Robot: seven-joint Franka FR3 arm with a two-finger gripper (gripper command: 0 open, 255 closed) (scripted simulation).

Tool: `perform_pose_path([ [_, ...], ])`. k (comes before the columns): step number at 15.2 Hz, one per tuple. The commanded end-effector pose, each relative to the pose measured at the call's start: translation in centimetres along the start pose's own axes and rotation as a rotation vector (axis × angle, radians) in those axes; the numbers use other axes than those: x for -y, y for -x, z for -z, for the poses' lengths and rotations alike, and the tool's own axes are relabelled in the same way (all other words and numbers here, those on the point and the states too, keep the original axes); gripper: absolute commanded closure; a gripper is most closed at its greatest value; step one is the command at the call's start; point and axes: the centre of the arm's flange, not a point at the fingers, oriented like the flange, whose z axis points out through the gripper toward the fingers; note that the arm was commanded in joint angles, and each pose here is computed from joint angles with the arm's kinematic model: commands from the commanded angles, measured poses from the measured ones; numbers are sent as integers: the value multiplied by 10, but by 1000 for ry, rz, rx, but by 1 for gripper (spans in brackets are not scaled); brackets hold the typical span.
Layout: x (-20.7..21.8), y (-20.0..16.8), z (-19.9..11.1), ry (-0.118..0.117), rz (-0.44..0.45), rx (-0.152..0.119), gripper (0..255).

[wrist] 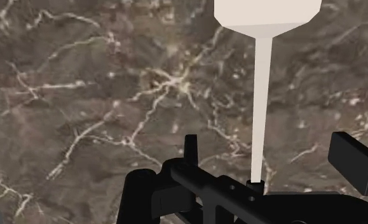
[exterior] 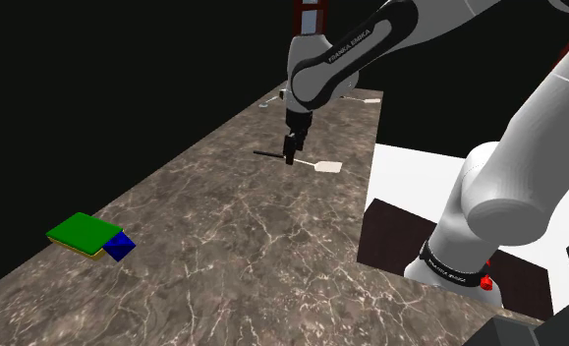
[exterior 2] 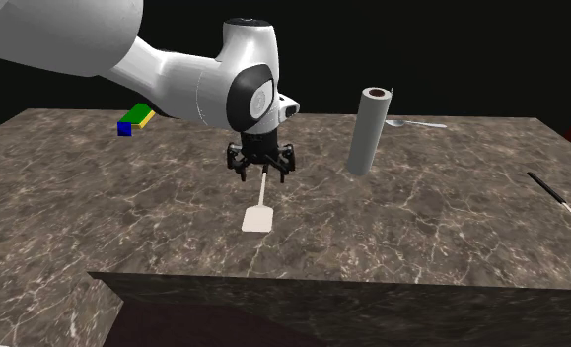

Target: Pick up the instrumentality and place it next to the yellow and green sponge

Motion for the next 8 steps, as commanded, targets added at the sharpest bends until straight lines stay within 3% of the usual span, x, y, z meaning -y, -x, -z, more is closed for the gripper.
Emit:
perform_pose_path([
  [1, 0, 0, -1, 0, 0, 0, 0],
  [5, 0, 0, -1, 0, 0, 0, 0],
  [6, 0, 0, -1, 0, 0, 0, 255],
  [8, 0, 0, -1, 0, 0, 0, 255],
])
